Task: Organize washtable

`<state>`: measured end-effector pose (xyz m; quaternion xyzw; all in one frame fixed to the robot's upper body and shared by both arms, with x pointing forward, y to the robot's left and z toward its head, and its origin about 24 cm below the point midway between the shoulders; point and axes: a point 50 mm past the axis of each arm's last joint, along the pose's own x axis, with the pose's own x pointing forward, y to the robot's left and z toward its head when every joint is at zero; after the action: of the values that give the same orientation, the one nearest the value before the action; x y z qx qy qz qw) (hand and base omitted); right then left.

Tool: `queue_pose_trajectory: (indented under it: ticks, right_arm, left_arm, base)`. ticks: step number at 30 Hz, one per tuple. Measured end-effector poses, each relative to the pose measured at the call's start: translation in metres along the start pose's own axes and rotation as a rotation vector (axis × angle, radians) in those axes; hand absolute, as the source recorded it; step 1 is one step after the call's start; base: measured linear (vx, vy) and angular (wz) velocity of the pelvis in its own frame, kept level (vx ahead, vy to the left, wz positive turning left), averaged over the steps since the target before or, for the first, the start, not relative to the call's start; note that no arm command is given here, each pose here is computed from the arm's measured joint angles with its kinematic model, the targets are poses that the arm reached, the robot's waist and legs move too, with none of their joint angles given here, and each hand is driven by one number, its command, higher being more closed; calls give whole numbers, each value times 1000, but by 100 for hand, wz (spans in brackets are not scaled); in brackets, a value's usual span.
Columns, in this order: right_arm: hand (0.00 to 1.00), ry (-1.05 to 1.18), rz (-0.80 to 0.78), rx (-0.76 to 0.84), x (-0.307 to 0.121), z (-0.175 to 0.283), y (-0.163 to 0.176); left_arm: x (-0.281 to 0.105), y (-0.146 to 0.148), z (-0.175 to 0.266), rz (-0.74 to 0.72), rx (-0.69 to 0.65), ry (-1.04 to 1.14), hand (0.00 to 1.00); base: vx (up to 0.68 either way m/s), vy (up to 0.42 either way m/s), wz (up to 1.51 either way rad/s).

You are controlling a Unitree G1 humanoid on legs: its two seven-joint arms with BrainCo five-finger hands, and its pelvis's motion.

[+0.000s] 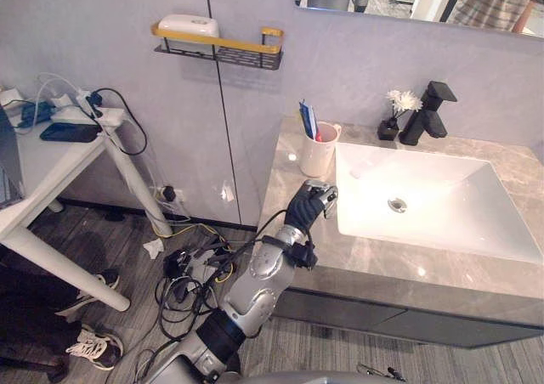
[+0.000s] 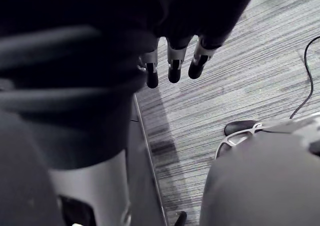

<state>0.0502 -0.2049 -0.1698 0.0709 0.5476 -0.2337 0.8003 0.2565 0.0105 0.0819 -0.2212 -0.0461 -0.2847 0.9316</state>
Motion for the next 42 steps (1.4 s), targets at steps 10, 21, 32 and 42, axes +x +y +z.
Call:
queue_pose_trajectory:
  ticks: [10, 21, 32, 42]
  right_arm:
    - [0, -6, -3, 12, 0, 2, 5]
    - [0, -38, 4, 13, 2, 16, 13]
    - [0, -50, 2, 24, 3, 21, 14]
    - [0, -66, 15, 30, 4, 26, 16]
  left_arm:
    - [3, 9, -15, 36, 55, 76, 100]
    - [23, 11, -2, 41, 155, 46, 100]
    - [40, 44, 32, 230, 179, -65, 100]
    - [44, 69, 50, 364, 183, -117, 100]
  base:
    - [25, -3, -9]
    - [38, -15, -7]
    - [13, 7, -11]
    - [10, 3, -9]
